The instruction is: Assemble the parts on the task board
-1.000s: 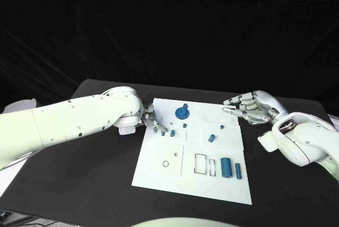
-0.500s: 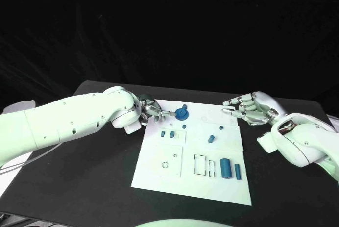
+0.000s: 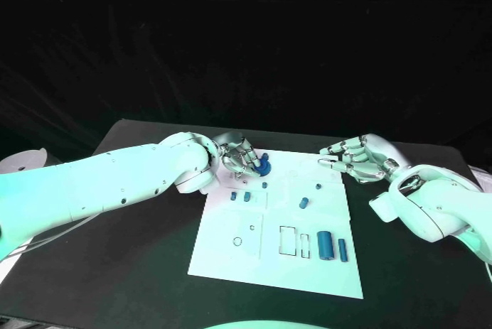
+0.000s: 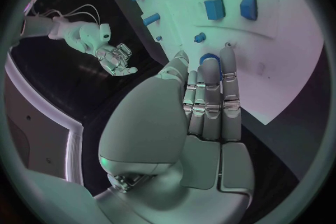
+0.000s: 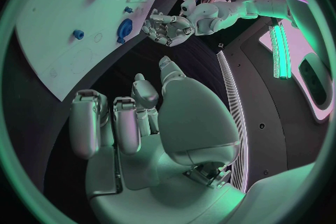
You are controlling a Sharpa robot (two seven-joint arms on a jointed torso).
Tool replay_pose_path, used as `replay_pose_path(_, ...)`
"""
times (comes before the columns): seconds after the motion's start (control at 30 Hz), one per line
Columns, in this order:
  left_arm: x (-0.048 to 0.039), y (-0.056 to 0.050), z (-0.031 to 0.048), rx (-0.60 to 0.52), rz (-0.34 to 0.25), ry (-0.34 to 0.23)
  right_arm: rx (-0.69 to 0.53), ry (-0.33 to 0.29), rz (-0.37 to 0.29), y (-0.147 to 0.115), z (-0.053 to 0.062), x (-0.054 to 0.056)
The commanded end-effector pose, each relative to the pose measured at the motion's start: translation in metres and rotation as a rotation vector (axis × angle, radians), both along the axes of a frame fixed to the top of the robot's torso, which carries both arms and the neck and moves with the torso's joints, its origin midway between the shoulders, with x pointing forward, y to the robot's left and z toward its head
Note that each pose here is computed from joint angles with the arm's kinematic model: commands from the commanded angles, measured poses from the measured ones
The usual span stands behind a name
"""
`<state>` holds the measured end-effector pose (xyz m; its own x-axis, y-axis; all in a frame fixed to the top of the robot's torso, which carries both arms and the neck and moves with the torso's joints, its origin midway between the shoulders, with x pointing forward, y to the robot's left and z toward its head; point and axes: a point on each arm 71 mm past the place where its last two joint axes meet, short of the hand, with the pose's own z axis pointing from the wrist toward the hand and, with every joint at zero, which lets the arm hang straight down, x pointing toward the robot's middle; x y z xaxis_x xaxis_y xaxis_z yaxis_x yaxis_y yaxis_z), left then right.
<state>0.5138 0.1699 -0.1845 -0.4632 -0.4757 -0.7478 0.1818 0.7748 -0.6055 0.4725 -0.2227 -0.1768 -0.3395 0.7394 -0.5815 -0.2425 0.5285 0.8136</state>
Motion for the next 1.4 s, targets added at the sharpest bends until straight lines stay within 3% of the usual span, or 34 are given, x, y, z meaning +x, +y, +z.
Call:
replay_pose_path(0.03,-0.0024,-0.019,0.0054,0.115,-0.180,-0.238,-0.001,0.003,0.014,0.002,-0.001,-0.001)
replay_pose_path(0.2,-0.0023,-0.031,-0.0016,0.200,-0.235,-0.261,-0.001,0.003,0.016,0.003,-0.001,-0.001)
replay_pose_path(0.4,0.0009,-0.038,-0.0098,0.284,-0.266,-0.231,0.000,0.003,0.019,0.004,-0.002,-0.001)
replay_pose_path(0.73,0.0047,-0.043,-0.0176,0.363,-0.274,-0.203,-0.001,0.003,0.022,0.005,-0.002,-0.001)
replay_pose_path(1.4,0.0058,-0.049,-0.0253,0.383,-0.273,-0.182,0.000,0.003,0.025,0.006,-0.002,-0.001)
